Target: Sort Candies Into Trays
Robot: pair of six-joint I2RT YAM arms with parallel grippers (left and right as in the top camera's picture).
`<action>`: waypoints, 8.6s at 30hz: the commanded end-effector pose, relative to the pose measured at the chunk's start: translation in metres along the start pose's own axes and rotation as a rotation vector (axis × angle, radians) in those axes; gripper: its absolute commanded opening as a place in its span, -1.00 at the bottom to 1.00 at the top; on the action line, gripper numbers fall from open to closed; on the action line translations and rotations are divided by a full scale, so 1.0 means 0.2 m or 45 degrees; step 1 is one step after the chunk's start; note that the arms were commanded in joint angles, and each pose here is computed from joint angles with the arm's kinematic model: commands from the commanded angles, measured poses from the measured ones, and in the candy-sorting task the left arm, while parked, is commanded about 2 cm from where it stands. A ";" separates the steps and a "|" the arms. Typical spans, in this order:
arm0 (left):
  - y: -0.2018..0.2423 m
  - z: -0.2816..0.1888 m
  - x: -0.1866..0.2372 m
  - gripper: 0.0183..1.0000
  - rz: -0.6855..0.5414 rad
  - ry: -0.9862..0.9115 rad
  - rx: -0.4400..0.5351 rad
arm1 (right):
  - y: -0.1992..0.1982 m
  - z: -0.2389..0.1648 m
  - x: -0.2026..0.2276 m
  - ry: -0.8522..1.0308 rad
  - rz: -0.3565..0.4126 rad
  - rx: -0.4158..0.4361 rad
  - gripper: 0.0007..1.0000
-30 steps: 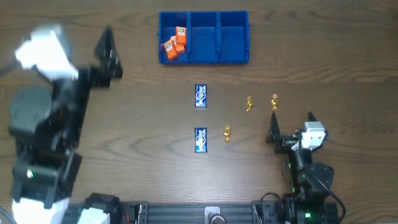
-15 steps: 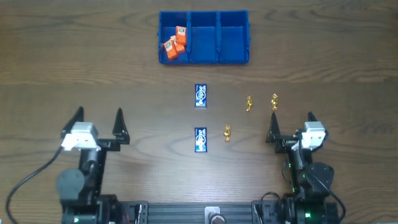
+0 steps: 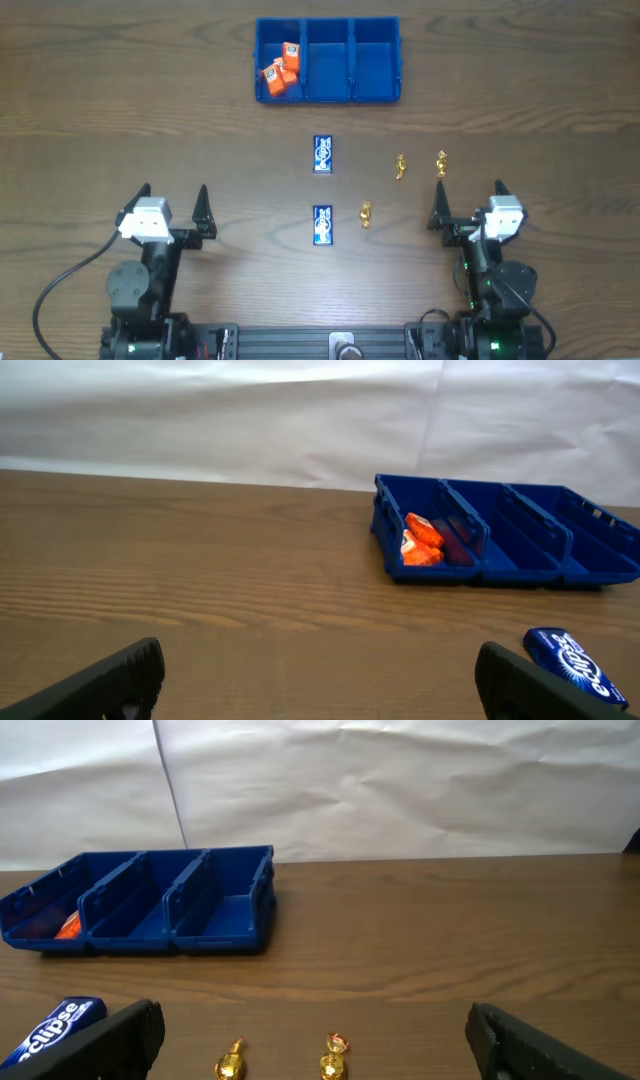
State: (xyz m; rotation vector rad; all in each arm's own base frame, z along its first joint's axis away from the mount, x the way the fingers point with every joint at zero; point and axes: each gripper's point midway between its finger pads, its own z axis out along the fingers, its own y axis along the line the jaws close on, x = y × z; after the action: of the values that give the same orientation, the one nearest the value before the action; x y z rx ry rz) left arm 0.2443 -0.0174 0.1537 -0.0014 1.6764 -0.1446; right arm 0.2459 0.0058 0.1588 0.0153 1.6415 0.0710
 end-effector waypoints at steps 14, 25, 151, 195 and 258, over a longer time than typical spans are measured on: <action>-0.01 0.00 0.08 1.00 0.003 0.062 0.018 | 0.27 -0.06 -0.14 0.115 0.121 -0.375 1.00; -0.01 0.00 0.08 1.00 0.003 0.062 0.017 | 0.61 0.03 -0.48 0.824 0.237 -0.623 1.00; -0.01 0.00 0.08 0.99 0.003 0.062 0.018 | 1.15 0.71 0.38 1.367 0.082 0.048 -0.61; -0.01 0.00 0.08 1.00 0.003 0.062 0.017 | 1.03 1.43 -0.06 1.100 -0.040 0.049 0.61; -0.01 0.00 0.08 1.00 0.003 0.062 0.018 | 0.79 0.19 0.46 1.406 0.063 -0.043 -0.63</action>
State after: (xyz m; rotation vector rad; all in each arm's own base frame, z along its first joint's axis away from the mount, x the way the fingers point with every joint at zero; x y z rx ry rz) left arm 0.2439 -0.0174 0.1544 -0.0020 1.6764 -0.1445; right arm 0.2454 0.1679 0.0157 -0.0508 2.9168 0.1149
